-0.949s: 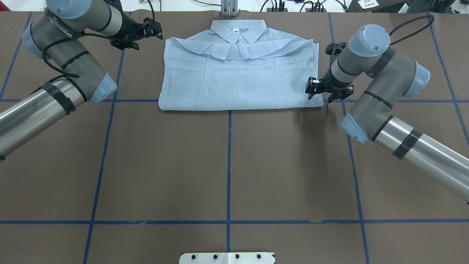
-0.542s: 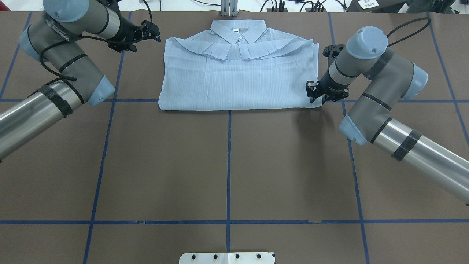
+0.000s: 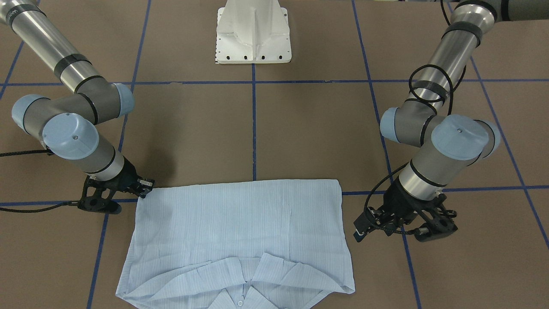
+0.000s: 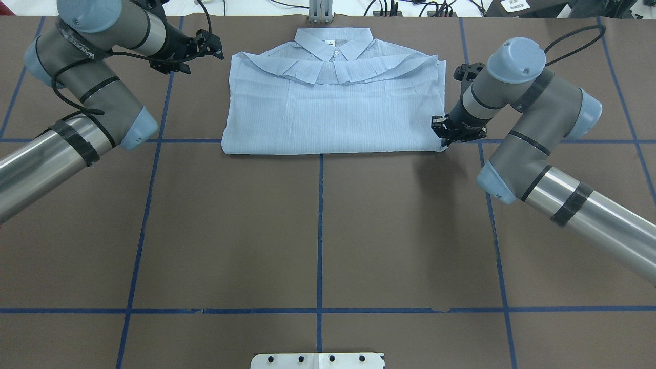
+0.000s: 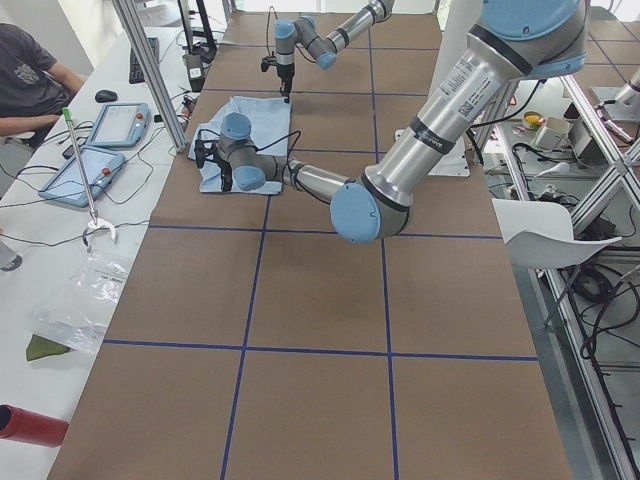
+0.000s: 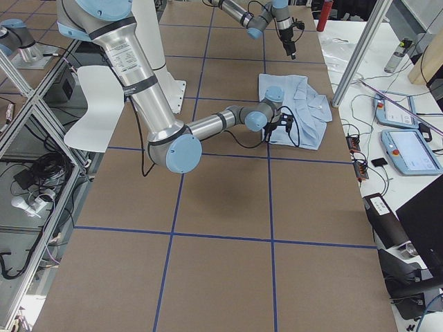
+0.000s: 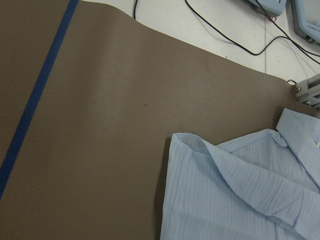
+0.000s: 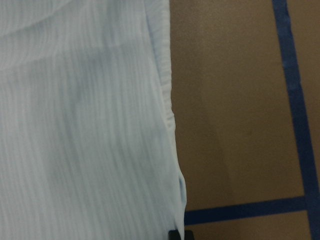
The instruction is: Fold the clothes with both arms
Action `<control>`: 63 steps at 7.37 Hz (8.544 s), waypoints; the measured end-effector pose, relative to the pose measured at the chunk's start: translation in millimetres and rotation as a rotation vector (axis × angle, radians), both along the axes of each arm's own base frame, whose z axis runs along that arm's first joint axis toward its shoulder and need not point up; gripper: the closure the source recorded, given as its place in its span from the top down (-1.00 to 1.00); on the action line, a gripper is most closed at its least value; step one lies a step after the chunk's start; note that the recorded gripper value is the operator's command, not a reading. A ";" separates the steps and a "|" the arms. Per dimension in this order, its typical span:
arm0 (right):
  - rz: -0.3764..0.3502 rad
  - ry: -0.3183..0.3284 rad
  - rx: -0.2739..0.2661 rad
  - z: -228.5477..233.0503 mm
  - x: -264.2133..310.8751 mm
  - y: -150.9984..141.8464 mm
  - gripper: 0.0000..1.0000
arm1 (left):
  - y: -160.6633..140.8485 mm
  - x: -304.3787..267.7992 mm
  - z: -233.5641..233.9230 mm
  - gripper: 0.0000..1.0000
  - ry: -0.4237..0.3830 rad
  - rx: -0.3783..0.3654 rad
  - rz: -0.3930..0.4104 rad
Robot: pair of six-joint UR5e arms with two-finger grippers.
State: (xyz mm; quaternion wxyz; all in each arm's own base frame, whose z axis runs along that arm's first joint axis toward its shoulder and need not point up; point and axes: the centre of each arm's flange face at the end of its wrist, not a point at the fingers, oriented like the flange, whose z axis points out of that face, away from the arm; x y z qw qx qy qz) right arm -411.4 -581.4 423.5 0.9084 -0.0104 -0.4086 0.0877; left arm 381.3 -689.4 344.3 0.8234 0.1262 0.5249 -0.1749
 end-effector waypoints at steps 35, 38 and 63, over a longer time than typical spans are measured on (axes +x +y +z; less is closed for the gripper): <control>-0.287 -0.015 0.282 -129.0 71.4 136.1 1.00 | 259.2 237.7 -107.3 0.05 -0.153 -0.318 -0.028; -0.285 -0.019 0.279 -130.0 72.7 135.6 1.00 | 260.8 237.2 -109.0 -0.35 -0.154 -0.318 -0.022; -0.221 -0.049 0.204 -139.2 65.1 137.2 1.00 | 0.6 167.9 -85.7 1.00 -0.163 0.154 -0.182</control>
